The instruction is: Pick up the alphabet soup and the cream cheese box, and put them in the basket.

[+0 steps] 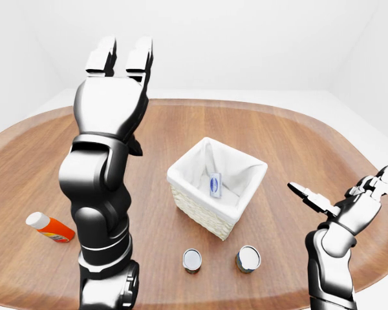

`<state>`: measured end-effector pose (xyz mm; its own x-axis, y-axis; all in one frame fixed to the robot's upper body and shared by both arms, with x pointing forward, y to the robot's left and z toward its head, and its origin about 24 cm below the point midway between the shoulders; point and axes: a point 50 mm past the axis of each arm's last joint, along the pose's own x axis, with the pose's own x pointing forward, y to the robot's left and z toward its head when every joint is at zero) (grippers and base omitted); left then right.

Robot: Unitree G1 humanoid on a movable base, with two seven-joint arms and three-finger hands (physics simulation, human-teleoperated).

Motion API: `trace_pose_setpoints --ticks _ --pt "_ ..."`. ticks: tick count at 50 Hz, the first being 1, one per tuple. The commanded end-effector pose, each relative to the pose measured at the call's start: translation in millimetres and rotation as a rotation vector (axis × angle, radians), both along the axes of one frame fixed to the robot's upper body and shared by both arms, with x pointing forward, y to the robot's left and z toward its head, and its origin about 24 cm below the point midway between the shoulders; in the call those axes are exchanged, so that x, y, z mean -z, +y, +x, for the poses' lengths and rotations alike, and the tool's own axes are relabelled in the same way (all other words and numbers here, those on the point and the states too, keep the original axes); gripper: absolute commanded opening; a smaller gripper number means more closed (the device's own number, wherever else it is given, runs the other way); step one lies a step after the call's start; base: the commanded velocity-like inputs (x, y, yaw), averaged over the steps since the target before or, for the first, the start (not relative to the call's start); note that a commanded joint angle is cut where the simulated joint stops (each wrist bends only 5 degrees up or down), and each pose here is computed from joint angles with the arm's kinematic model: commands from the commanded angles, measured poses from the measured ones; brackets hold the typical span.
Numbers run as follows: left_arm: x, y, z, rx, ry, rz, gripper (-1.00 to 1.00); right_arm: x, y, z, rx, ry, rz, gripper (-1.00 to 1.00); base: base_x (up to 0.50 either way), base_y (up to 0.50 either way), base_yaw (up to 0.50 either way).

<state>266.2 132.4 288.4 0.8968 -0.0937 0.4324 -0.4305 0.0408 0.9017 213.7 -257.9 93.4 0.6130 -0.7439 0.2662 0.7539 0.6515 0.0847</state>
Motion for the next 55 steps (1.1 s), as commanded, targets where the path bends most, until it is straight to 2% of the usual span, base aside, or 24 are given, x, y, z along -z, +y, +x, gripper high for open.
trace_pose_setpoints --ticks 1,4,6,9,22,29,55 --pt "0.9 27.7 -15.2 -0.058 -0.032 0.007 1.0 -0.3 0.4 -0.7 0.001 -0.001 -0.003 1.0 0.0 0.0 0.0" --pt "2.1 35.2 -18.7 -0.097 -0.035 0.024 1.0 -0.8 0.4 -0.8 0.001 -0.002 -0.005 1.0 0.0 0.0 0.0" --pt "0.6 39.2 -22.1 -0.079 -0.045 0.0 1.0 0.0 0.2 -0.5 0.001 0.001 -0.003 1.0 0.0 0.0 0.0" --pt "1.6 47.3 -31.1 -0.139 -0.063 0.041 1.0 0.2 0.0 -0.4 0.002 0.002 -0.002 1.0 0.0 0.0 0.0" --pt "9.6 64.7 -42.3 -0.12 -0.036 0.005 1.0 -2.3 0.8 -1.1 0.001 -0.007 -0.01 1.0 0.0 0.0 0.0" --pt "-1.7 73.4 -55.9 -0.14 -0.095 0.037 1.0 -1.3 0.7 -1.9 0.003 -0.002 -0.011 1.0 0.0 0.0 0.0" --pt "3.3 73.3 -54.0 -0.119 -0.066 0.03 1.0 -1.3 0.9 -2.4 0.004 -0.002 -0.011 1.0 0.0 0.0 0.0"
